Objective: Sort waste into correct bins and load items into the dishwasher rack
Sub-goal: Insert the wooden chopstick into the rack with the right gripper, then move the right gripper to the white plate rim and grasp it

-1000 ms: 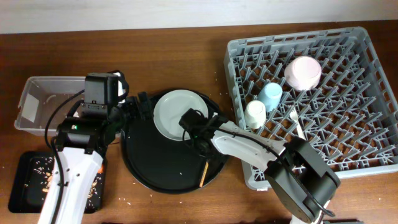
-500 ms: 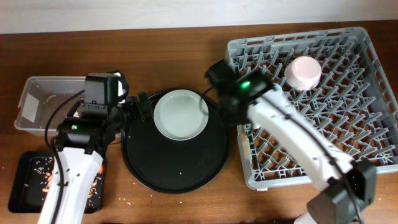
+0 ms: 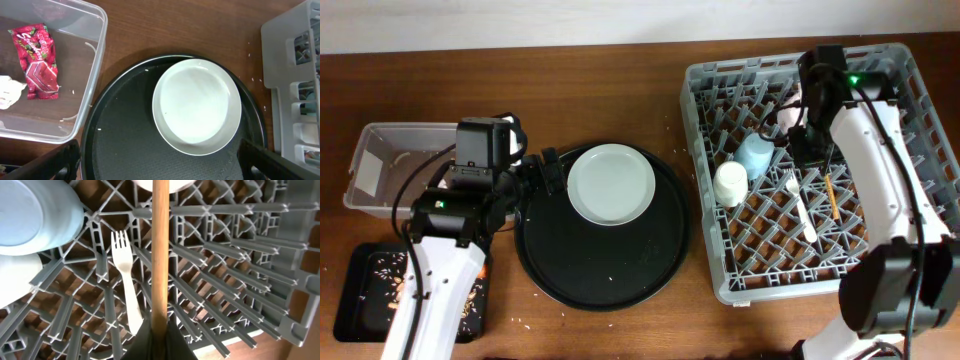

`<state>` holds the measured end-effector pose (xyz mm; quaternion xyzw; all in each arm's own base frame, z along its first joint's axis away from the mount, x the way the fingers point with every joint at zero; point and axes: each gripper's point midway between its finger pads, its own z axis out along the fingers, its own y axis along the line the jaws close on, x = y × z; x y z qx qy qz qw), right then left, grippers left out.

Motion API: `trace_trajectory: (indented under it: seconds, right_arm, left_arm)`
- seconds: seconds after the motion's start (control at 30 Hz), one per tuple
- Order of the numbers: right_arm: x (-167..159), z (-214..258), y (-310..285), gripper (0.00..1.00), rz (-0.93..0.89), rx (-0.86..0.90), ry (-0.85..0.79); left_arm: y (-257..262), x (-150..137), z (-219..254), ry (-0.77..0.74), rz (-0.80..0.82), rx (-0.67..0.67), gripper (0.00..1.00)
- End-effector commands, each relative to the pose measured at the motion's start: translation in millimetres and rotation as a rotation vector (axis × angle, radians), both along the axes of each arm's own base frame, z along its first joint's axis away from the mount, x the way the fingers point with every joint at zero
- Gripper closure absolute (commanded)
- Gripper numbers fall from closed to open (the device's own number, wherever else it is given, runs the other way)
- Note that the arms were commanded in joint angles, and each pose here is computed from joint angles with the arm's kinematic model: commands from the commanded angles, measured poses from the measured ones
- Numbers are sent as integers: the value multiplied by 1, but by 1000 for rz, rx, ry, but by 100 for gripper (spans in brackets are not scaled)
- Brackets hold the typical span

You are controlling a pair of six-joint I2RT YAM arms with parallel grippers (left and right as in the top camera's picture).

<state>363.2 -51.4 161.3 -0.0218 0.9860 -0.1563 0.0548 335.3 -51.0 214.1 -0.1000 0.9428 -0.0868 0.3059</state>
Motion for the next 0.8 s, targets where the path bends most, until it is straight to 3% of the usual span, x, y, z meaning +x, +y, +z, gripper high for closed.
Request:
trace_trajectory:
  seconds: [0.0,0.23,0.33,0.37,0.5,0.63,0.7,0.73,0.77]
  right_arm:
    - [3,-15,1,96,16,14,44]
    - [-8,-73,12,92,15,82,128]
    - [-8,-74,12,61,15,82,128]
    - [-8,-74,12,59,15,82,127]
    - [-3,-60,16,60,0,101,109]
    - [15,21,100,56,25,566,8]
    - [11,32,139,57,31,648,19]
    - [9,32,150,68,38,666,30]
    - [7,32,165,69,23,672,35]
  left_arm:
    - [3,2,9,-26,9,8,1]
    - [3,2,9,-26,9,9,1]
    - [3,2,9,-26,9,8,1]
    - [3,2,9,-26,9,8,1]
    - [3,2,9,-26,9,8,1]
    - [3,2,9,-26,9,8,1]
    - [3,2,9,-26,9,8,1]
    - [3,2,9,-26,9,8,1]
    - [3,2,9,-26,9,8,1]
